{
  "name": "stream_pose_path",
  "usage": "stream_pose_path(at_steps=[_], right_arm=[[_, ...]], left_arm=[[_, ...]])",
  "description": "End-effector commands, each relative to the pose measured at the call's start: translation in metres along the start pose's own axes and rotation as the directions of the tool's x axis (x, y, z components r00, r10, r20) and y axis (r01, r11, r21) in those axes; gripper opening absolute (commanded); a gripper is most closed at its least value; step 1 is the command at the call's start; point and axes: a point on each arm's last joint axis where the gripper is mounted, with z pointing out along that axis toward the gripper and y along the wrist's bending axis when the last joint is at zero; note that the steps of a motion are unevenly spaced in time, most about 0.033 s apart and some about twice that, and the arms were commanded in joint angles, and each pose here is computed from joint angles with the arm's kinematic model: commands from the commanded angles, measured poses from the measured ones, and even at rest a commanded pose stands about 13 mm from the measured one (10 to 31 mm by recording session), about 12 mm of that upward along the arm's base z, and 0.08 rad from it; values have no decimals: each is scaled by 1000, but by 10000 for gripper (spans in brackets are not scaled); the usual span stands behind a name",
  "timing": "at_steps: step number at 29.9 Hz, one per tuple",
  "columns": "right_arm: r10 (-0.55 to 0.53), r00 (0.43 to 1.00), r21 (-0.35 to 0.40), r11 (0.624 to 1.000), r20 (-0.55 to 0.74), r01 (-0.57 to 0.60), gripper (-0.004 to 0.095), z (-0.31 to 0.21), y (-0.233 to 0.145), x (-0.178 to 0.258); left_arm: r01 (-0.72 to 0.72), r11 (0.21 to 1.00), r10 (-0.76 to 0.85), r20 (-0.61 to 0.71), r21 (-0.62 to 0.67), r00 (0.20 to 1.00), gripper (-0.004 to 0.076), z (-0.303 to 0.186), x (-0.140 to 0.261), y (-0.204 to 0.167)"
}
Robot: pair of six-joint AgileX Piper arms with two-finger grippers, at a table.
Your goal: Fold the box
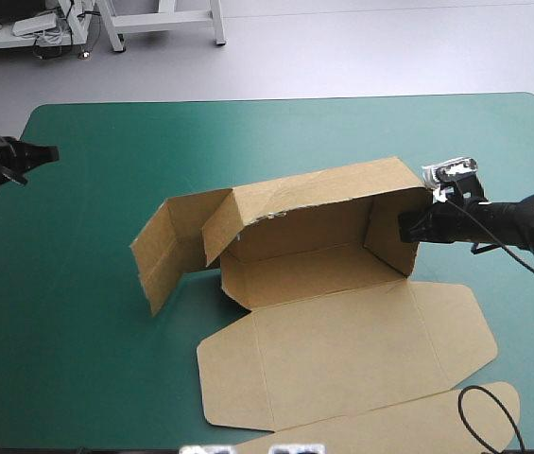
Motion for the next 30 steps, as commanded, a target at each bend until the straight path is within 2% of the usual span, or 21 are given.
stream_pose_path(at_steps=[1, 6, 15, 20, 24, 30], right_arm=[[17, 1000, -70, 997, -13, -18, 2, -11, 24, -23], [46, 999, -3, 999, -8, -46, 2, -20, 45, -57], [131, 991, 119, 985, -29, -127, 2, -43, 83, -97], [200, 965, 158, 972, -169, -174, 2, -38, 79, -98], [225, 931, 156, 970, -288, -186, 2, -20, 72, -93], [259, 898, 157, 964, -355, -216, 2, 8, 61, -87]], left_arm=[[41, 999, -42, 40, 17, 998, 6, -2, 6, 2], [41, 998, -40, -27, 53, 999, 6, 13, 24, 0], [34, 997, -31, -31, 75, 999, 6, 16, 27, -1], [34, 996, -31, -38, 78, 999, 6, 16, 28, -1], [11, 997, -7, -47, 81, 999, 6, 16, 29, -2], [7, 996, -1, -64, 89, 998, 6, 16, 30, -2]])
